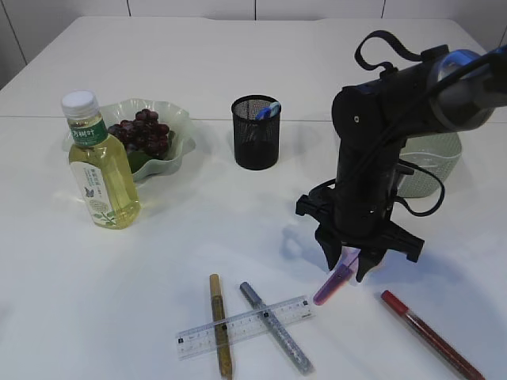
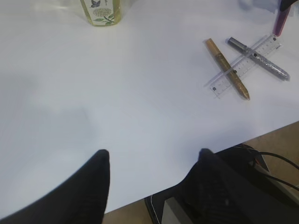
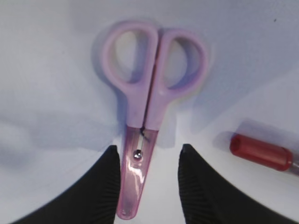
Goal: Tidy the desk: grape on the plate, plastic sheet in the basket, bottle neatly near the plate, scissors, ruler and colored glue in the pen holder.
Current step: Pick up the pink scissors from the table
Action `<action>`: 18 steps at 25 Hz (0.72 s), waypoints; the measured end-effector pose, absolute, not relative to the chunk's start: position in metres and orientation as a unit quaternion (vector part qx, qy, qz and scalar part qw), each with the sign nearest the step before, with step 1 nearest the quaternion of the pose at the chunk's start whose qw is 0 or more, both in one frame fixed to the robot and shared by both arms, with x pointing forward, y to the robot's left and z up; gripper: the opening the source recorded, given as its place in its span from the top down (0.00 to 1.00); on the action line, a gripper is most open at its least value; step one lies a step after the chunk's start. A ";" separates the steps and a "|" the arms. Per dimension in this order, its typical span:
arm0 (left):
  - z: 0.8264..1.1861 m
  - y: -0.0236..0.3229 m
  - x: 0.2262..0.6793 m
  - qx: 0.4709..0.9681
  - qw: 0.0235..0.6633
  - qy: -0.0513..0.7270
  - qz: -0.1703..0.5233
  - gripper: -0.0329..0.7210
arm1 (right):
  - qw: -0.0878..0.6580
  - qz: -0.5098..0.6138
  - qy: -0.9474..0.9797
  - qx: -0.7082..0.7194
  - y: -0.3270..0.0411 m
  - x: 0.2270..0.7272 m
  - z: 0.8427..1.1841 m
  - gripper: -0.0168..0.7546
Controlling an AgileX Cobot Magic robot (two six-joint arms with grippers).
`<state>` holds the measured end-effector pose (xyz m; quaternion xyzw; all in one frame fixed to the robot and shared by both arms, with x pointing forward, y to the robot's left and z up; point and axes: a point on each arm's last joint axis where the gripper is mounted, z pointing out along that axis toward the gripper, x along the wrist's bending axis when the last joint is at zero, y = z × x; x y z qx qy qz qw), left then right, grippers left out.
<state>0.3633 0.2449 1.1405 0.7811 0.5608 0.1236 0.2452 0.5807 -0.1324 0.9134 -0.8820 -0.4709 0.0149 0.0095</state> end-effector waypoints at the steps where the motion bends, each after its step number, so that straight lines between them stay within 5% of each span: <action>1: 1.140 0.245 0.363 0.781 0.245 0.561 0.124 0.38 | 0.008 0.015 -0.472 -0.882 -0.133 0.581 0.913 0.55; 18: 1.140 0.245 0.363 0.781 0.244 0.561 0.125 0.38 | 0.007 0.024 -0.472 -0.881 -0.132 0.583 0.906 0.55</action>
